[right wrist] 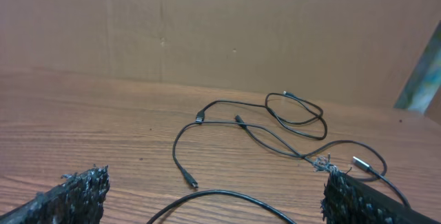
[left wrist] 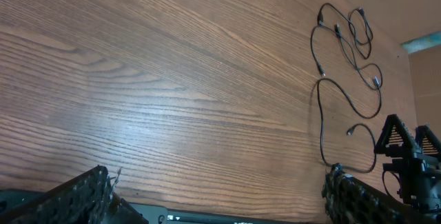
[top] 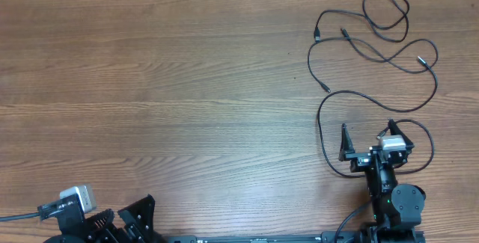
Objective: Untangle cables
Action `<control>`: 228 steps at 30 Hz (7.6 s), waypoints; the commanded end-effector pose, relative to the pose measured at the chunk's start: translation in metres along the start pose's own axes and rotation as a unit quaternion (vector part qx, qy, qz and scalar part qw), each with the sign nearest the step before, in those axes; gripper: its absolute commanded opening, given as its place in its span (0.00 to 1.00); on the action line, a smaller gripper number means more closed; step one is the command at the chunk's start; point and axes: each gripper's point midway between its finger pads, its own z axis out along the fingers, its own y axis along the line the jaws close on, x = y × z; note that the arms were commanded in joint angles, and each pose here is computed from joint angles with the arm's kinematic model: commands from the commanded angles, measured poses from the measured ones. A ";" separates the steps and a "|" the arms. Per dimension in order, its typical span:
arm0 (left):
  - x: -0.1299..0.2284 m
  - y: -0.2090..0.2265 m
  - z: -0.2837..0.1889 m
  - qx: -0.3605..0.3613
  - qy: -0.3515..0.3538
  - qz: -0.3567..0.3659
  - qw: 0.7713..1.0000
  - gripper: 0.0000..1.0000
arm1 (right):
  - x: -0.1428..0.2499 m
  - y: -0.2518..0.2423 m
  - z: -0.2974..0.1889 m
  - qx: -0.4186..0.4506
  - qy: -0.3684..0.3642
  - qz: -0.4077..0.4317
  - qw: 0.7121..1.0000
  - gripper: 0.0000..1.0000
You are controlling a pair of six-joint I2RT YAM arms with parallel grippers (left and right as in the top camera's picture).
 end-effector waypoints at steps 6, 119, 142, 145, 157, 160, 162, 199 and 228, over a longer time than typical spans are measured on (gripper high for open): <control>-0.002 0.001 -0.001 0.000 -0.005 -0.003 1.000 1.00 | 0.001 -0.001 0.000 0.005 -0.003 0.017 1.000 1.00; -0.044 -0.066 0.021 0.091 -0.119 0.240 0.959 0.99 | 0.000 -0.006 0.000 0.016 -0.004 0.017 1.000 1.00; -0.060 -0.065 0.066 0.098 -0.168 0.351 0.916 0.99 | 0.000 -0.006 0.000 0.016 -0.004 0.017 1.000 1.00; -0.064 -0.062 0.063 0.086 -0.179 0.345 0.917 1.00 | 0.000 -0.006 0.000 0.016 -0.004 0.017 1.000 1.00; -0.061 -0.044 0.065 0.057 -0.202 0.323 0.923 1.00 | 0.000 -0.006 0.000 0.016 -0.004 0.017 1.000 1.00; -0.060 -0.041 0.071 0.061 -0.216 0.328 0.918 0.99 | 0.000 -0.006 0.000 0.016 -0.004 0.017 1.000 1.00; -0.059 -0.041 0.077 0.070 -0.227 0.333 0.912 1.00 | 0.000 -0.006 0.000 0.016 -0.004 0.017 1.000 1.00; -0.089 -0.028 0.098 0.126 -0.419 0.237 0.868 0.99 | 0.000 -0.006 0.000 0.016 -0.004 0.017 1.000 1.00; -0.101 -0.010 0.110 0.121 -0.528 0.198 0.817 0.99 | 0.000 -0.006 0.000 0.016 -0.004 0.017 1.000 1.00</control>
